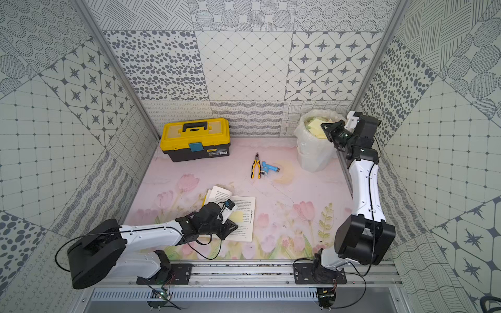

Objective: Peel off the used sticky note
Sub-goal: Place the note in the trash bin.

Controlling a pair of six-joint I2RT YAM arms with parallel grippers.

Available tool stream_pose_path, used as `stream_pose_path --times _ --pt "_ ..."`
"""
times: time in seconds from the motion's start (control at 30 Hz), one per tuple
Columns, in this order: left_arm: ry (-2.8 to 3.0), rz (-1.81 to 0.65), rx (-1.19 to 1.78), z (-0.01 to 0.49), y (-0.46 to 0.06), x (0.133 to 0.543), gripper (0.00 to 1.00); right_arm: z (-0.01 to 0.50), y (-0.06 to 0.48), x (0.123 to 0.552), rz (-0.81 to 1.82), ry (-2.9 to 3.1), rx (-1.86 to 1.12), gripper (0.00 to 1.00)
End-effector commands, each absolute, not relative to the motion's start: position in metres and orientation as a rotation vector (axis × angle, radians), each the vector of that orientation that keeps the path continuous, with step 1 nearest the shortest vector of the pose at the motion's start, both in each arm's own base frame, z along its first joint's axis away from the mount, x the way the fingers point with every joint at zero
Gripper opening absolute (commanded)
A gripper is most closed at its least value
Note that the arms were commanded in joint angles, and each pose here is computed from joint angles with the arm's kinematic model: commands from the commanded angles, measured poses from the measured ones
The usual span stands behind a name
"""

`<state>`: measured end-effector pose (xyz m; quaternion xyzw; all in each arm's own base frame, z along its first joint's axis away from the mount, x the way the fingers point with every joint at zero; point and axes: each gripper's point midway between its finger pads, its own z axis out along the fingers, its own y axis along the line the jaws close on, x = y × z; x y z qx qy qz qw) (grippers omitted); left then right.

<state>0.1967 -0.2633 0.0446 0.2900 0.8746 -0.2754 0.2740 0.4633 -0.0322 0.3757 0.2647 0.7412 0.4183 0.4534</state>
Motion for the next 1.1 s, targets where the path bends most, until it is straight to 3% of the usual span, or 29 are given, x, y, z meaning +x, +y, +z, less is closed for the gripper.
stream_pose_path --times 0.0,0.23,0.7,1.07 --pt "2.38 -0.707 0.794 0.039 -0.257 0.191 0.22 0.374 -0.052 0.48 0.987 1.827 0.645 0.0" --pt "2.369 -0.689 0.792 0.045 -0.254 0.192 0.22 0.339 -0.072 0.505 0.916 1.911 0.702 0.0" --pt "2.357 -0.667 0.749 0.055 -0.247 0.194 0.24 0.371 -0.073 0.482 0.841 1.894 0.673 0.53" --pt "2.376 -0.632 0.676 0.065 -0.233 0.191 0.25 0.389 -0.063 0.433 0.76 1.87 0.645 0.72"
